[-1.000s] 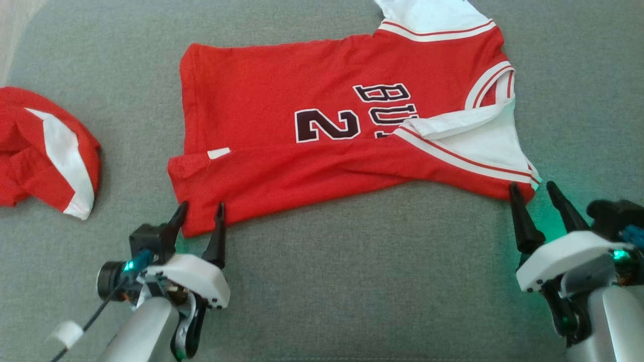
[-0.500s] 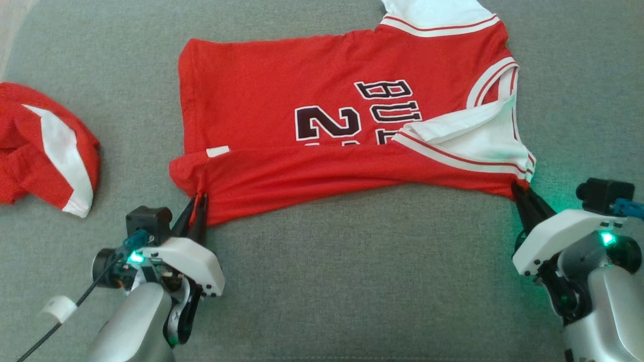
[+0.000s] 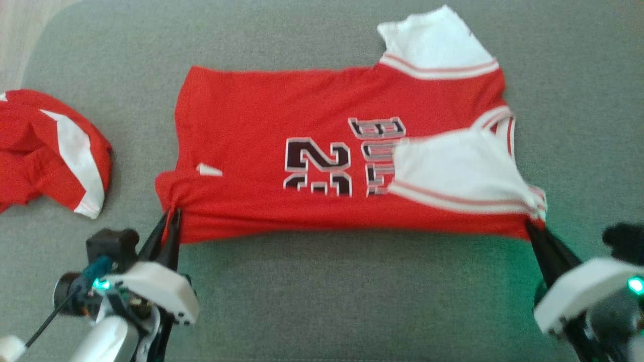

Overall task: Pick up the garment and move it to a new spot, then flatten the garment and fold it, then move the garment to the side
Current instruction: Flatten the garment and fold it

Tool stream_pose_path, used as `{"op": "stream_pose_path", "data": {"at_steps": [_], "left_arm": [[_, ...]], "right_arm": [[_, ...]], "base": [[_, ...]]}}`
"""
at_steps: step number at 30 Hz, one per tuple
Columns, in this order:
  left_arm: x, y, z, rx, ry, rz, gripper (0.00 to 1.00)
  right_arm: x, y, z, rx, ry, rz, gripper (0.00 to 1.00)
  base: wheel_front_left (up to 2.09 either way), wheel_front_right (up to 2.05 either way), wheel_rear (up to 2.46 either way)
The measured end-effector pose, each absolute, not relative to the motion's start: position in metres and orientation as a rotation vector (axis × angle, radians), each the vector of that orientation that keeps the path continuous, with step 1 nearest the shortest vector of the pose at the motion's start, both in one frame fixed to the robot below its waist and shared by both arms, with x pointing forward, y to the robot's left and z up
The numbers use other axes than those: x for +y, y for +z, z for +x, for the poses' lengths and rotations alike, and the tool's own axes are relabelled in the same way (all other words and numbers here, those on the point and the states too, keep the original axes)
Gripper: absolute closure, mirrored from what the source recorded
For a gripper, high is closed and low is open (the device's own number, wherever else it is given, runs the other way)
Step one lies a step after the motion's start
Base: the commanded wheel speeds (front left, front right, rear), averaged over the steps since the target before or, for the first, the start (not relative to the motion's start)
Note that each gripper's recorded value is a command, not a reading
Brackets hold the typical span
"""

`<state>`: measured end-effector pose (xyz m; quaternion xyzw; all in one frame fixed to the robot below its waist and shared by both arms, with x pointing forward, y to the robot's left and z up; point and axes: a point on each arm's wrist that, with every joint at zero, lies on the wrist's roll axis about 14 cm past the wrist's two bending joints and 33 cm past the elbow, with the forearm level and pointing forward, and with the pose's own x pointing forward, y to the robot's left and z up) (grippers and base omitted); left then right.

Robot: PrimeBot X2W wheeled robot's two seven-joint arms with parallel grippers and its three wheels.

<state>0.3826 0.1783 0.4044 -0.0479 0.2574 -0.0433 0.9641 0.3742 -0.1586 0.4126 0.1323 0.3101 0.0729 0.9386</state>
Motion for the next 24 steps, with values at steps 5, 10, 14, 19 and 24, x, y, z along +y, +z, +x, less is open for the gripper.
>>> {"op": "stream_pose_path", "data": {"at_steps": [5,10,14,19,24], "left_arm": [[0.18,0.409,0.354,0.585,-0.08,-0.127,1.0],[0.173,0.396,0.319,0.7,-0.075,-0.188,1.0],[0.168,0.385,0.304,0.757,-0.075,-0.217,0.66],[0.162,0.366,0.295,0.771,-0.053,-0.267,0.0],[0.163,0.384,0.323,0.558,-0.003,-0.278,0.0]], "right_arm": [[-0.169,0.411,0.332,0.716,0.112,0.296,1.0],[-0.175,0.394,0.291,0.816,0.075,0.378,1.0],[-0.17,0.376,0.271,0.882,0.068,0.417,0.78],[-0.164,0.363,0.271,0.867,0.064,0.432,0.0],[-0.167,0.385,0.311,0.661,0.062,0.363,0.0]], "base": [[0.0,0.0,0.0],[0.0,0.0,0.0],[0.0,0.0,0.0],[0.0,0.0,0.0],[0.0,0.0,0.0]]}}
